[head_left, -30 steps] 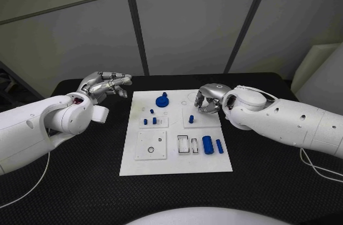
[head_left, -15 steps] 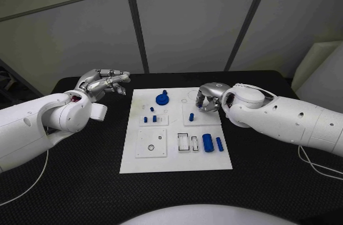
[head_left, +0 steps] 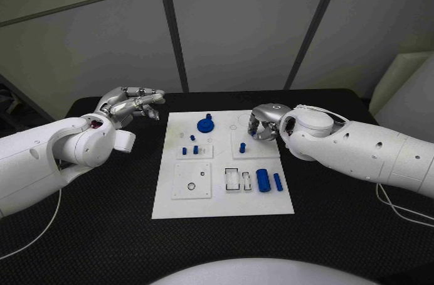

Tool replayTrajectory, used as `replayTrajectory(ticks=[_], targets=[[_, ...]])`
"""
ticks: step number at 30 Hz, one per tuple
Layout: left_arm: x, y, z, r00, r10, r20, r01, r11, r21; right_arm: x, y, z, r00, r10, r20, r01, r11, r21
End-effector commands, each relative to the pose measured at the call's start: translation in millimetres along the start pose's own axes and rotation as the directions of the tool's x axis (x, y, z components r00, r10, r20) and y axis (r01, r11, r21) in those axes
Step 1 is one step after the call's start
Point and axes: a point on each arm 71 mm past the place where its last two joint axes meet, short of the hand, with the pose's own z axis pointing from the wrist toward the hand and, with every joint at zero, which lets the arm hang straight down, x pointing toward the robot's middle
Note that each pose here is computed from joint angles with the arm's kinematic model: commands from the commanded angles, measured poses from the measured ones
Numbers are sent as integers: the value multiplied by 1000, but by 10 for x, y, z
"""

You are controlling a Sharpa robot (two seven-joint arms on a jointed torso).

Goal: Assemble the parts on the task board

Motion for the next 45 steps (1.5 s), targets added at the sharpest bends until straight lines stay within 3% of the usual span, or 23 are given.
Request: replayTrajectory(ticks=[1, 9, 19, 23, 29, 36, 45], targets=[[14, -17, 6, 1000, -11, -17, 11, 1000, 14, 11, 19, 2, 1000, -21, -3, 21, 1000, -1], [19, -13, 12, 1000, -12, -20, 12, 1000, 12, 16, 49, -6, 999, -45, 11, 45, 999, 10], [28, -13, 18, 1000, -14, -26, 14, 1000, 13, -49, 113, -83, 994, -35, 105, 36, 999, -8], [28, -14, 18, 999, -15, -29, 15, 1000, 16, -104, 144, -155, 986, -11, 164, 17, 999, -34], [24, -16, 20, 999, -15, -31, 16, 1000, 20, -165, 181, -267, 977, 34, 212, -21, 998, -65], [36, -18, 26, 999, -17, -38, 18, 999, 26, -223, 295, -405, 968, 97, 231, -74, 991, -108], [80, -17, 44, 998, -23, -58, 25, 999, 30, -263, 704, -437, 958, 183, 220, -132, 965, -228]])
